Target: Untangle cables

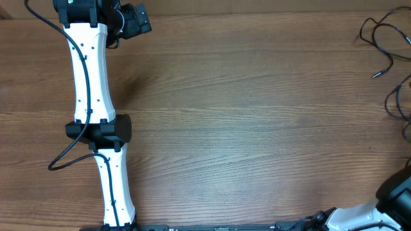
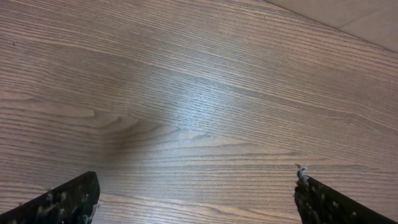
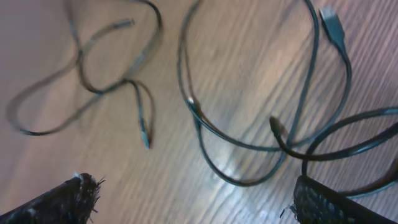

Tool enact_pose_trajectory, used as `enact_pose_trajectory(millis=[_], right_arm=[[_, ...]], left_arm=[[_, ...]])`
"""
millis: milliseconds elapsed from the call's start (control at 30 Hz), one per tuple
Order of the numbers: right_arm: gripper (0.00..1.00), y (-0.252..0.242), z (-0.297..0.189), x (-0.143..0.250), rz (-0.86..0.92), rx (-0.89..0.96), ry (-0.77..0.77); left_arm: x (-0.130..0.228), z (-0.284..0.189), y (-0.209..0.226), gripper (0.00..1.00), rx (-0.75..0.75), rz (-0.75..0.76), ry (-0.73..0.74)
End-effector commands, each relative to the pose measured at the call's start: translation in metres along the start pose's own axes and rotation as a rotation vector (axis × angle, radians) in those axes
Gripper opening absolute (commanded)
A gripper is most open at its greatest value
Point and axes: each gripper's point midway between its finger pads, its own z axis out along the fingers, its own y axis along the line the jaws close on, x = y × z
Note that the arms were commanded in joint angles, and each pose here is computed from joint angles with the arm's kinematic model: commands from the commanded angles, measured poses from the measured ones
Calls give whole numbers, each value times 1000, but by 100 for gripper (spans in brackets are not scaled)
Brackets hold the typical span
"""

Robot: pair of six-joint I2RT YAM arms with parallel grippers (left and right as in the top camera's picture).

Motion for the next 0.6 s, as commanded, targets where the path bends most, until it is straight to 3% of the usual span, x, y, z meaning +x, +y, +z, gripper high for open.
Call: enact_pose_trajectory(millis=[0, 167, 267, 367, 567], right_arm=[[100, -30, 4, -5, 157, 186, -64], [100, -52, 0, 11, 811, 254, -78], [100, -55, 0, 12, 1040, 265, -115], [100, -61, 1, 11, 1138, 298, -194], [100, -81, 17, 7, 1121, 364, -284]], left_arm=[[-4, -22, -6, 100, 10, 6, -52], [-4, -22, -6, 100, 10, 6, -52], [-4, -22, -6, 100, 10, 6, -52], [-4, -22, -6, 100, 10, 6, -52], [-4, -22, -6, 100, 10, 6, -52]])
